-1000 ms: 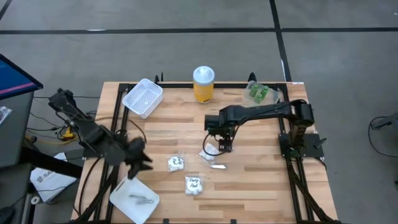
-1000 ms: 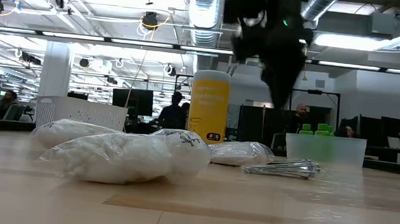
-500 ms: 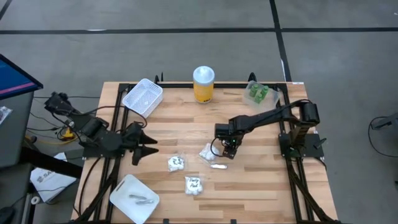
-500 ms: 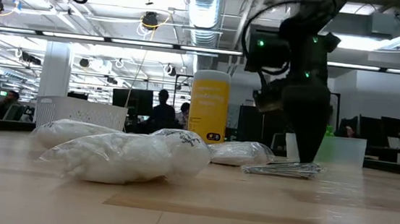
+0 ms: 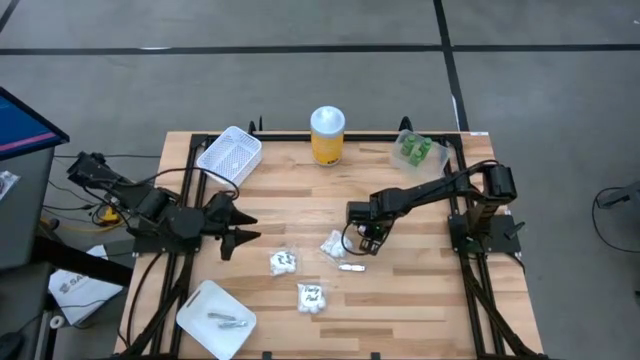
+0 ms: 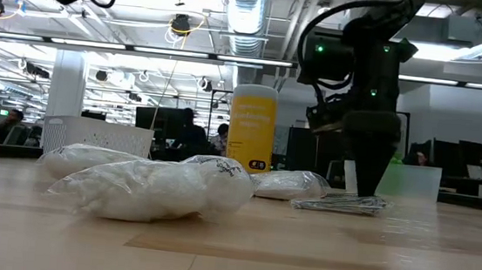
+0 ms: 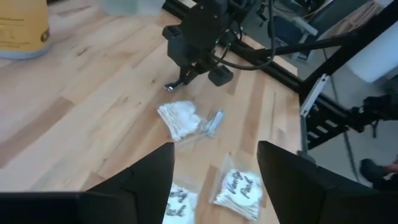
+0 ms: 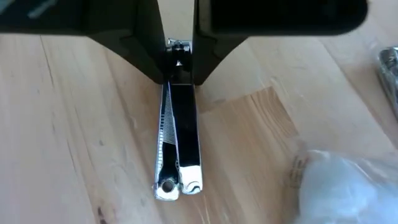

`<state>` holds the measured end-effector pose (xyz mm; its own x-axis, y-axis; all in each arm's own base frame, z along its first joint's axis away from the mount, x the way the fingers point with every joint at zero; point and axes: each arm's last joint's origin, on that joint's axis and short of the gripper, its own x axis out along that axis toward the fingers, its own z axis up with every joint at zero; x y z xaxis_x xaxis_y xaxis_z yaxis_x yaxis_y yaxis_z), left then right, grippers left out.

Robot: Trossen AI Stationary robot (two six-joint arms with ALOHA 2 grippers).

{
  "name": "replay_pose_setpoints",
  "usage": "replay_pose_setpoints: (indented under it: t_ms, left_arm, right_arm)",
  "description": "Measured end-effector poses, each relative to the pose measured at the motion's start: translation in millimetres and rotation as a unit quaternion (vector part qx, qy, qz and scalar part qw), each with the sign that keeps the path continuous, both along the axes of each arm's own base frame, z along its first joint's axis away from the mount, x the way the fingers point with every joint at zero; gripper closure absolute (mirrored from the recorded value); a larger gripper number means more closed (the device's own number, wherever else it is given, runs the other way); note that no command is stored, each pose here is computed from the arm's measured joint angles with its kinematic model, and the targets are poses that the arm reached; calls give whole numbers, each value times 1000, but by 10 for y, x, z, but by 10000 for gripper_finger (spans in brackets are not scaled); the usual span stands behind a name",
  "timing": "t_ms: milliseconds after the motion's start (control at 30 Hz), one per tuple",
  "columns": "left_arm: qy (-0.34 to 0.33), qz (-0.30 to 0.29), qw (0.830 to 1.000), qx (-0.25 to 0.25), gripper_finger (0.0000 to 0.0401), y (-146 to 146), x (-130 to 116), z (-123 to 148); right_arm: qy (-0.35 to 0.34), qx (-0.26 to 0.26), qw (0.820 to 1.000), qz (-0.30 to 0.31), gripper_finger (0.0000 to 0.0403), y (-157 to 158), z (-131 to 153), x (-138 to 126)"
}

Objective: Pick & Place Travel size toiletries
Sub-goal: Put the silver nail cutter into the white bin

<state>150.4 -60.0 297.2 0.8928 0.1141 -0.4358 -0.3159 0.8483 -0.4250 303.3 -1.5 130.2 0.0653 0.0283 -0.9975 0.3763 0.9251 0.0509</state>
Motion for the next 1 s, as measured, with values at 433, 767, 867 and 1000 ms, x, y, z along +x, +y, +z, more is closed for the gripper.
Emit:
replay_pose_setpoints:
  t_ms: [433,767,867,1000]
  left_arm:
    - [-86,-7,988,128,163,213,178,219]
    - [-196,-30,971,137,138,574,591,342]
    - [-206,-42,967,146,136,663,738,299]
    - [-196,-43,968,148,136,774,930,175]
  right_arm:
    - [-249,-21,968,-18,363,-212,907,-18]
    - [-556,-52,829,-11,358,-251,1806,-23]
    - [-584,-54,810,-9,357,-238,1900,-15]
    - [-589,-58,806,7,357,-194,1954,-5]
